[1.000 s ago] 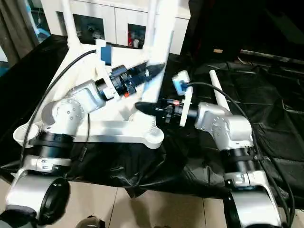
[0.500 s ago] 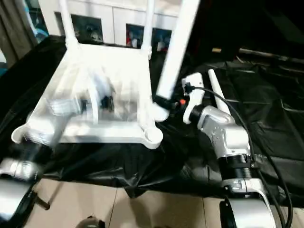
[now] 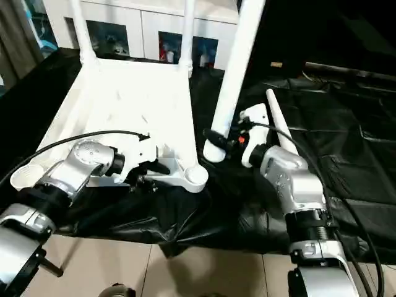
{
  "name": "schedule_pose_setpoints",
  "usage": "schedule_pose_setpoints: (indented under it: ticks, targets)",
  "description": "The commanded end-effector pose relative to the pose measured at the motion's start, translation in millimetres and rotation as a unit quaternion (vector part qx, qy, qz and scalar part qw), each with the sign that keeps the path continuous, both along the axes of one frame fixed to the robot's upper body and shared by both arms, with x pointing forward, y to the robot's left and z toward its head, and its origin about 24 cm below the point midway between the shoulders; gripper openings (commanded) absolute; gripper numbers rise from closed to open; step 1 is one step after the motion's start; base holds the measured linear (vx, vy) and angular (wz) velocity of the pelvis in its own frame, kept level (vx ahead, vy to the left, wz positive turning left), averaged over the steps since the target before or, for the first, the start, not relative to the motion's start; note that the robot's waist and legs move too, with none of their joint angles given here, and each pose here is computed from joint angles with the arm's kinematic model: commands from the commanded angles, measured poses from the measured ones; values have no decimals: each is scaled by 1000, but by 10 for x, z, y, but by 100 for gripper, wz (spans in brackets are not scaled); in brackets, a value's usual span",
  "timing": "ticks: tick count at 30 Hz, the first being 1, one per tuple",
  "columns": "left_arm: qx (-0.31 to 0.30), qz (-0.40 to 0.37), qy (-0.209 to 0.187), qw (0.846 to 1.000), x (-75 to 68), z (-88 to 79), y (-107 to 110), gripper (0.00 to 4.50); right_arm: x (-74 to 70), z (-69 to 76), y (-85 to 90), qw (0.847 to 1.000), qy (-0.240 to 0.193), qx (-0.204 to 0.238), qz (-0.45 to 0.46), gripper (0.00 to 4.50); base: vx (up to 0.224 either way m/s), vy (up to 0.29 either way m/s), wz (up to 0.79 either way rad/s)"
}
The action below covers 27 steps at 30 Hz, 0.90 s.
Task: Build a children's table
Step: Pick table leg, then insert table leg to table base
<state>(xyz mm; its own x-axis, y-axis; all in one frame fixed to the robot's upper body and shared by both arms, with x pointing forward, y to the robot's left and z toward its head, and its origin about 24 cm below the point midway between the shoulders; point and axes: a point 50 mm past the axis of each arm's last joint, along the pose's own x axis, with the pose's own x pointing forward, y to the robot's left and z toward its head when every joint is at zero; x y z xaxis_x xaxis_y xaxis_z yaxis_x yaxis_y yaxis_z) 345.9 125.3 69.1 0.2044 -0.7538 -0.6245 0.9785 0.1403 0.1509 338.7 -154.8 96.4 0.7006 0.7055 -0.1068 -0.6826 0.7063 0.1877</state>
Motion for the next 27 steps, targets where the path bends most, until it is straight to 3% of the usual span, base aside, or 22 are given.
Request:
schedule_pose_setpoints:
  ticks: [1,18,23,27]
  targets:
    - [-1,-6,-2,1000,23,29,-18,160,1,56,-16,1000,-19,-1,2,188,0,0,0]
    - [-2,9,14,1000,2,-5,154,34,24,22,140,999,-14,9,35,188,0,0,0]
    - [-20,19,17,999,8,2,116,2,-5,-4,211,998,-1,9,59,188,0,0,0]
    - [-52,39,21,998,27,1,-45,0,-41,-140,226,996,30,-23,75,188,0,0,0]
